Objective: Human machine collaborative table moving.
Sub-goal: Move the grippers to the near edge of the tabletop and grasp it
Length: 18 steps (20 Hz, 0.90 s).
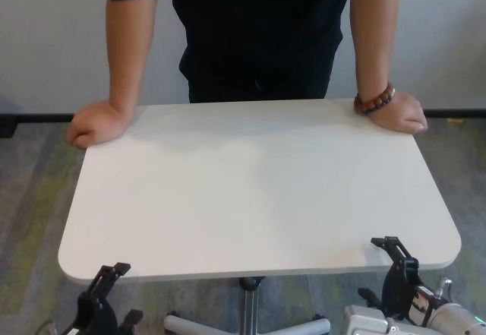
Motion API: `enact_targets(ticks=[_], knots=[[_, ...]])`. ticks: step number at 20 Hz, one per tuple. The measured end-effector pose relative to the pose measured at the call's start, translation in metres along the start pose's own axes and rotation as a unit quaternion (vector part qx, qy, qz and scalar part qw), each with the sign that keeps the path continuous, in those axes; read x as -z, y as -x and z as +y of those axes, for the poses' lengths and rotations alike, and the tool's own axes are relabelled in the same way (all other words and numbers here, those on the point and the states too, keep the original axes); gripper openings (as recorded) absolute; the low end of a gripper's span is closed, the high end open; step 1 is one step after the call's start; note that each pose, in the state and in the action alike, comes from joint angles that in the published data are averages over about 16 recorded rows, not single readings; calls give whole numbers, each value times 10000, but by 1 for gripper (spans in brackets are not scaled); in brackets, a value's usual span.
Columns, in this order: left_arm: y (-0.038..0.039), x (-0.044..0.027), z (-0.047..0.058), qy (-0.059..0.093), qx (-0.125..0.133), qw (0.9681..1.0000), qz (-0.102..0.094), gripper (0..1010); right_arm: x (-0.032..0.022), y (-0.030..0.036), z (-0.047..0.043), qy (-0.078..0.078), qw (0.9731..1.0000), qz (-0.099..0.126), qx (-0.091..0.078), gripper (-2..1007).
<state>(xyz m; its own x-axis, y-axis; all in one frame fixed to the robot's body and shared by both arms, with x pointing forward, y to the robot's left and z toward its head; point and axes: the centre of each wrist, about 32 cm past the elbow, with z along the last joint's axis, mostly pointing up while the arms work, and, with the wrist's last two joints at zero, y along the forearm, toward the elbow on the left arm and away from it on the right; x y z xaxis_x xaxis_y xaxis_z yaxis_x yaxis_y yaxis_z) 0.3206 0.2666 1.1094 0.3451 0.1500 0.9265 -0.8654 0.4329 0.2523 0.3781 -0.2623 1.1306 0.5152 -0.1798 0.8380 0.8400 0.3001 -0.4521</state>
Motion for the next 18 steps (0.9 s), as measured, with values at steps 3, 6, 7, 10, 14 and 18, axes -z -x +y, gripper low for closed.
enact_targets(ticks=[3, 6, 7, 10, 14, 18], knots=[[52, -4, -31, -53, -43, 9999, -73, 1000, -9, 11, 8, 44, 9998, -185, 36, 1005], [102, -15, -71, -109, -73, 9998, -123, 1000, -24, 25, 14, 86, 9993, -353, 86, 1005], [119, -19, -86, -129, -76, 9998, -135, 1000, -31, 32, 16, 98, 9991, -410, 103, 1005], [171, -30, -131, -187, -62, 9997, -164, 1000, -59, 59, 23, 137, 9979, -611, 152, 1005], [236, -42, -187, -251, -30, 9995, -205, 1000, -103, 115, 40, 217, 9951, -944, 209, 1005], [292, -48, -230, -263, -45, 9993, -268, 1000, -149, 181, 62, 346, 9904, -1306, 278, 1005]])
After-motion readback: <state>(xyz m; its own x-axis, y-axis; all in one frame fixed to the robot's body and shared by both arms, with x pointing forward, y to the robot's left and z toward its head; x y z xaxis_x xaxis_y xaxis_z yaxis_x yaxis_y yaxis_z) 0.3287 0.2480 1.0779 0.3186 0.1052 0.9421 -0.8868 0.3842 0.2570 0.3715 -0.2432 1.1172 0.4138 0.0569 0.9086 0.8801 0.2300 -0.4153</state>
